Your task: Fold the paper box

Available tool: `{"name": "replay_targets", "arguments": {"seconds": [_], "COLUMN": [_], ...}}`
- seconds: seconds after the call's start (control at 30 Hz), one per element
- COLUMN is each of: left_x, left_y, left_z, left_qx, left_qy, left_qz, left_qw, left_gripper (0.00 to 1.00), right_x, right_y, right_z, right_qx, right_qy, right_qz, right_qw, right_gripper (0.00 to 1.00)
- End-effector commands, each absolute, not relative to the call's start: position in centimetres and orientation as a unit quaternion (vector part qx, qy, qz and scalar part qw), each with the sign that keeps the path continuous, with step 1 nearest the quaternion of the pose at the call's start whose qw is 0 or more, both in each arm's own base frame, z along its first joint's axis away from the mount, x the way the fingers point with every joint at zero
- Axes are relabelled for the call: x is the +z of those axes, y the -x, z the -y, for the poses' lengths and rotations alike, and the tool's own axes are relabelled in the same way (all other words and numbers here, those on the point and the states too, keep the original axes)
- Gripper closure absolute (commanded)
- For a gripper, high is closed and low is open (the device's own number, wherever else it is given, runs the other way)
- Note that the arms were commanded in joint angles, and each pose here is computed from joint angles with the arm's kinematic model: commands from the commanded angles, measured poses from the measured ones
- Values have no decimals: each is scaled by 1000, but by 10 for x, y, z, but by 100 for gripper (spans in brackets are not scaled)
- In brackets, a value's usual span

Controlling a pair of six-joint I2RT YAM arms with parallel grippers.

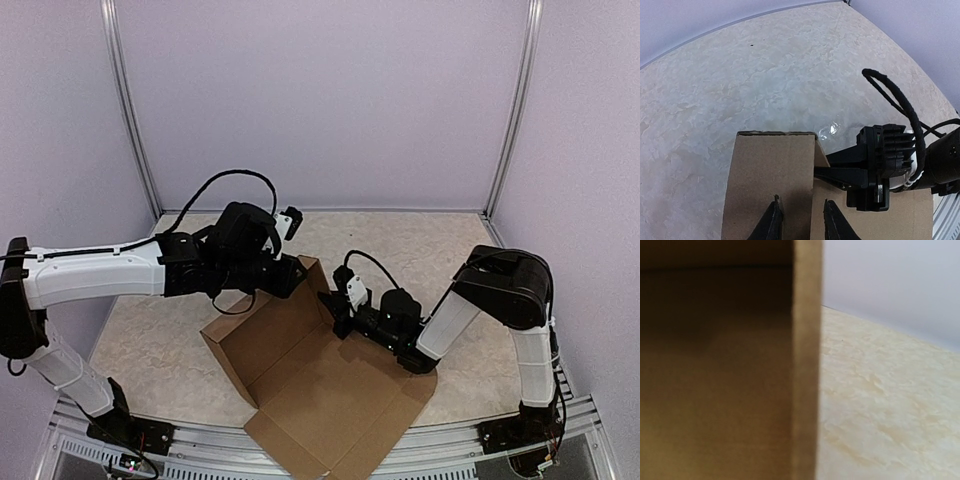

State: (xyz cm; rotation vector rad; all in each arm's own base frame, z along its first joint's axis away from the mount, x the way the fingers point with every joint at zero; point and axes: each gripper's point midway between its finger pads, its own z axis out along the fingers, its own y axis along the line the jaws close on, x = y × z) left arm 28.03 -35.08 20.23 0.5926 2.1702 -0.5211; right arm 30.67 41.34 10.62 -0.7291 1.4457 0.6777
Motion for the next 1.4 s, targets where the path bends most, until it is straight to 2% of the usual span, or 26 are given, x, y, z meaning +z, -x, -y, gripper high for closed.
{"name": "replay_targets", "arguments": {"seconds": [0.0,0.27,0.77,1.37], "left_x": [200,199,191,166], "left_y": [-272,-267,-256,-238], "left_z": [369,380,400,409], "left_qx": [-223,-225,-237,-240], "left_qy": [-247,-257,-272,-278], "left_qz": [-858,-856,-854,-862], "left_qw": [391,388,374,350], "left_gripper": [73,74,76,79], "right_x": [158,164,179,184], "right_y": [-299,-296,-291,-292], "right_z": [-403,-395,-374,-367], "right_qx": [326,320,289,282], "right_qy": [288,288,282,270], "right_qz": [-561,-559,-558,-561], "right_qw": [704,709,725,730], "right_gripper": [96,81,72,72]}}
